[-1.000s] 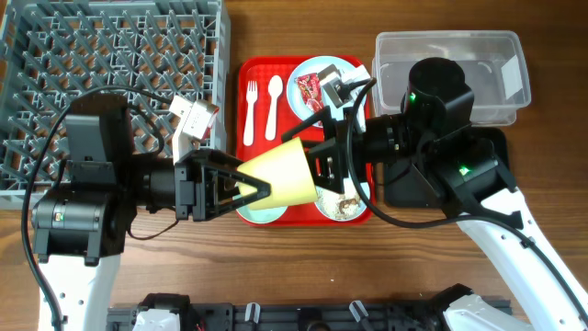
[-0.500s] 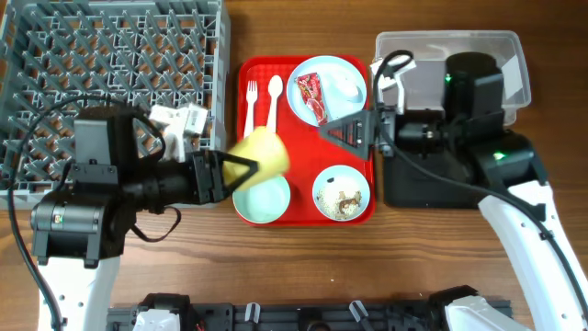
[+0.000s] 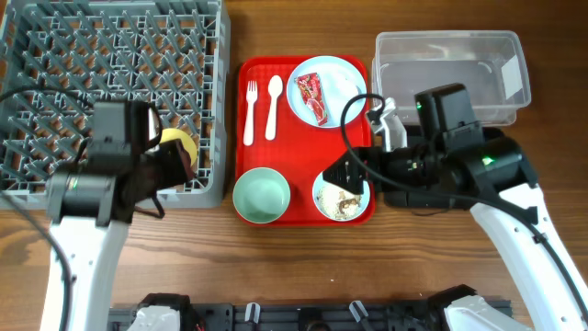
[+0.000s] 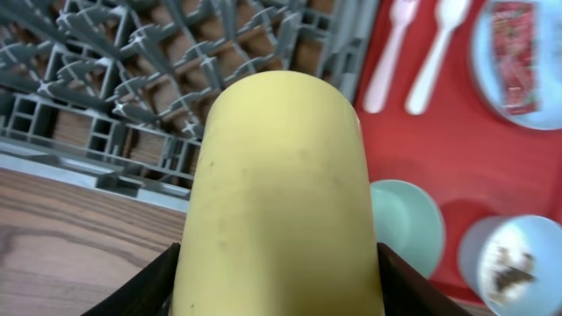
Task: Sort waste into correct bins and load items into the dishwasher rack
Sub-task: 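Place the yellow cup into the dish rack with the left gripper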
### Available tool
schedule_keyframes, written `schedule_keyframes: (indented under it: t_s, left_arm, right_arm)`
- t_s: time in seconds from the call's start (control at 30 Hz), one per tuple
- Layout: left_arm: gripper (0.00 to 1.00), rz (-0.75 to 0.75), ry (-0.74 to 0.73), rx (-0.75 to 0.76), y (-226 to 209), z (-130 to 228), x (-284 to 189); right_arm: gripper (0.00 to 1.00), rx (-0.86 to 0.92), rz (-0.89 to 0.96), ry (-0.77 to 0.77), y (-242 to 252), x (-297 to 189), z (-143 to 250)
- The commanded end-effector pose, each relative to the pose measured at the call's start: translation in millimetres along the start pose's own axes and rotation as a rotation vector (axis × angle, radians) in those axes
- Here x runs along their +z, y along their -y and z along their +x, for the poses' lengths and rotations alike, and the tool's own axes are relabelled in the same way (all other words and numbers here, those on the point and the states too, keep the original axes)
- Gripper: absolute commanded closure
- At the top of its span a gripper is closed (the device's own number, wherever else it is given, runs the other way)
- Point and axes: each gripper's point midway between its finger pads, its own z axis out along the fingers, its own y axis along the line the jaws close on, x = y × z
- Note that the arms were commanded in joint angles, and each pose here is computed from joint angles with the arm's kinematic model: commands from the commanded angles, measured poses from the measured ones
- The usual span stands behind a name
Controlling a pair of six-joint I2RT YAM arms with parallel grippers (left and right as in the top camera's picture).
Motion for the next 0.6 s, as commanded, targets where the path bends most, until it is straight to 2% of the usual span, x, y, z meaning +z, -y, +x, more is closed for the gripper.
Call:
schedule_keyframes:
  t_s: [0.0, 0.2, 0.37, 0.57]
  left_arm:
    - [0.46, -0.100, -0.078, -0.024, -9, -2, 31]
    - [0.46, -0.140, -0.228, -0.042, -7, 8, 74]
    - [0.41, -0.112, -0.300, -0.047, 0, 17, 85]
    - [0.23, -0.112, -0.270, -0.046, 1, 9, 91]
  right_arm:
    - [0.00, -0.066, 0.045, 0.009, -3, 0, 3]
    - [0.00, -0.073, 0.065, 0.006, -1, 2, 4]
    - [0.00, -0.073, 0.065, 0.008, -1, 2, 4]
    - [0.00, -0.074, 0.065, 0.008, -1, 2, 4]
